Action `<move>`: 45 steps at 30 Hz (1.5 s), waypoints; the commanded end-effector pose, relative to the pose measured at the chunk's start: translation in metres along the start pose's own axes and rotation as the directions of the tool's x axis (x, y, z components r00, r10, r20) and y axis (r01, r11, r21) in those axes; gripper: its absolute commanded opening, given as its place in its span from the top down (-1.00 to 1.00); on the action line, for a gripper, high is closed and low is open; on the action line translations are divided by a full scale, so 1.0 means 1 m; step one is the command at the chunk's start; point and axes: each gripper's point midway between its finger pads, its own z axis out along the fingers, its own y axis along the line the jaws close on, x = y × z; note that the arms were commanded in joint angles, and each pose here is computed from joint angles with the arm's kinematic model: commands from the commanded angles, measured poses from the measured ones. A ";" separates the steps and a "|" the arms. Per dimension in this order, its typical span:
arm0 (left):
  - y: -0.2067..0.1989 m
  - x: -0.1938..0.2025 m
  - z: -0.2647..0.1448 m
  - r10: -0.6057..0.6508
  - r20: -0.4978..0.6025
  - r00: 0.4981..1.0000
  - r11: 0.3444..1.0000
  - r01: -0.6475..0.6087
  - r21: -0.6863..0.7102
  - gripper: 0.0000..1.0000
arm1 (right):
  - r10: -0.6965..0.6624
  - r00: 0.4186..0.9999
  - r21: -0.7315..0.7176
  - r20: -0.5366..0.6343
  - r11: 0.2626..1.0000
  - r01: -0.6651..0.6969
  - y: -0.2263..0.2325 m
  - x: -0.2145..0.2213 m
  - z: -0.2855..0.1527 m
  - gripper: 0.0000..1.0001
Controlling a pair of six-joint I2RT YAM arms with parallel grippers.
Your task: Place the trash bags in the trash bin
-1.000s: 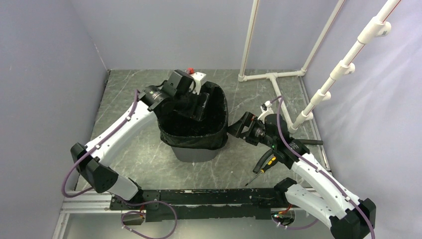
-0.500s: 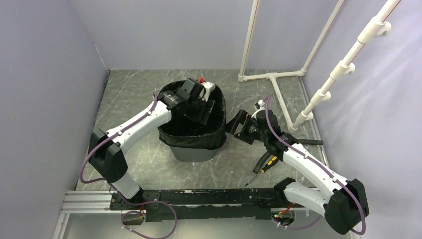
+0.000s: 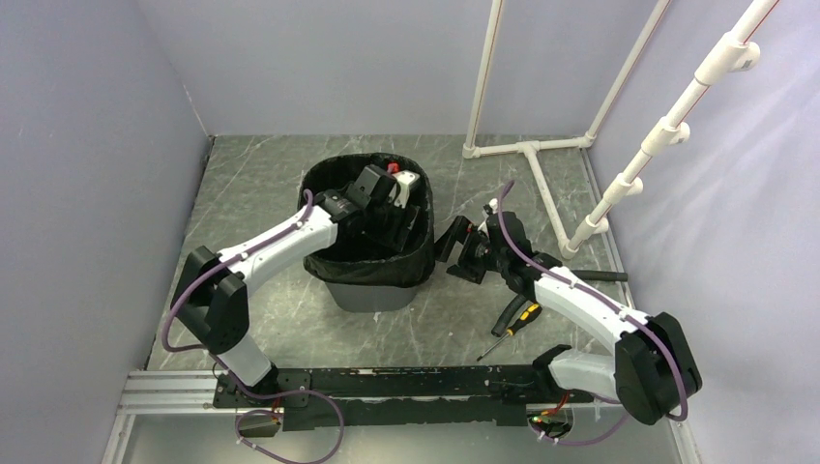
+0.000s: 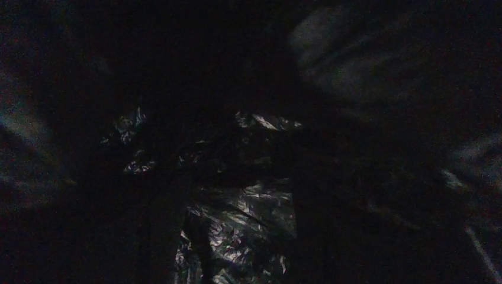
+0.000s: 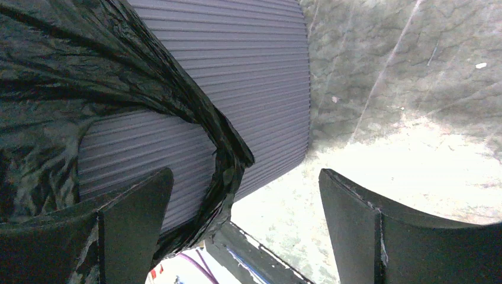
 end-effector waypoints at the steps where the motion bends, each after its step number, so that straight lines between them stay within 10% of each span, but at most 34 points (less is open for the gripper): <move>1: -0.002 0.008 0.023 0.017 -0.002 1.000 0.999 -0.017 0.032 -0.37 | -0.004 1.000 -0.103 0.003 0.995 0.005 0.022 -0.004 0.001 -0.97; 29: 0.020 0.097 0.089 -0.097 -0.278 0.956 0.994 0.105 0.012 -0.37 | -0.032 0.999 -0.005 0.021 0.999 0.033 0.007 -0.008 -0.002 -0.97; 45: -0.003 0.019 0.026 -0.039 -0.105 0.994 0.997 0.045 0.057 -0.60 | -0.060 0.997 -0.011 0.038 0.998 0.061 0.017 -0.015 -0.007 -0.97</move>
